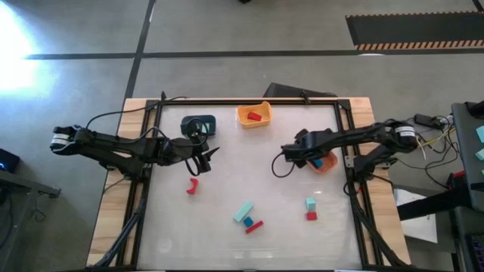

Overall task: Sort & place blocks by color
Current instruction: Put the blue block into the orange bin, then put the light blue block into the blue bin

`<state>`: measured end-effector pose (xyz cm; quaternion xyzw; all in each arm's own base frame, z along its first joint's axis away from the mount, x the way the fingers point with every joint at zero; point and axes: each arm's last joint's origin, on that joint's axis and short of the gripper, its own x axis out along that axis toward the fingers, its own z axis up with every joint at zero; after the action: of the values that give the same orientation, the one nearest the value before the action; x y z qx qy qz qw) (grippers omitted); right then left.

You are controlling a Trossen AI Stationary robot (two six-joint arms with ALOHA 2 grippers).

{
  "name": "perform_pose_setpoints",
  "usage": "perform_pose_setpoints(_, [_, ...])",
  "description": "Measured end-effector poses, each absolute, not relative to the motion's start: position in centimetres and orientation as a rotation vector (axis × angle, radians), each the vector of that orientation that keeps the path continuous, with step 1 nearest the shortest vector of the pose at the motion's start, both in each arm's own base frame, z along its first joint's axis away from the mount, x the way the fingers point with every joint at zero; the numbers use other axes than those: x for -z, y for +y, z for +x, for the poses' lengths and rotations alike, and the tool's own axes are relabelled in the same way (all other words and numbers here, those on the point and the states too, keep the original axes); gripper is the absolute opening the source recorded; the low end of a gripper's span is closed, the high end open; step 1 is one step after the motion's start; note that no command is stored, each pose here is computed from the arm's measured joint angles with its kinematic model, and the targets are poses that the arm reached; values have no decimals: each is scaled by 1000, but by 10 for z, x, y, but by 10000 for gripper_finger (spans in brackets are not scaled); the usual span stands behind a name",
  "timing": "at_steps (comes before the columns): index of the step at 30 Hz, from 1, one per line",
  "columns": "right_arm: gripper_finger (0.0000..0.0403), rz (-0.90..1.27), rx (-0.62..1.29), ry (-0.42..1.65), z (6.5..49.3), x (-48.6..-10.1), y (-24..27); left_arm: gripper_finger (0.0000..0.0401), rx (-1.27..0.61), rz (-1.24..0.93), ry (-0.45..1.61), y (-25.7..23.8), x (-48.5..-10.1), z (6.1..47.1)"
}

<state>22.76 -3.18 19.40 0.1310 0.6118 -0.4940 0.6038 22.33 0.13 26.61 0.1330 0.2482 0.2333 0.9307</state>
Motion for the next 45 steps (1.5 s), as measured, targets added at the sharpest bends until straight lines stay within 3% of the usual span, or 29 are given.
perform_pose_setpoints(8, [193, 294, 1142, 1430, 229, -192, -32, 226, -479, 267, 507, 1, -266, 223])
perform_pose_setpoints(20, [187, 292, 992, 1274, 242, -232, -12, 226, -471, 165, 463, -5, -267, 224])
perform_pose_setpoints(39, [161, -54, -29, 916, 293, -245, 61, 226, -325, -54, 391, -50, -268, 219])
perform_pose_setpoints(45, [169, -223, -117, 809, 309, -241, 64, 226, -331, -78, 387, -50, -268, 219])
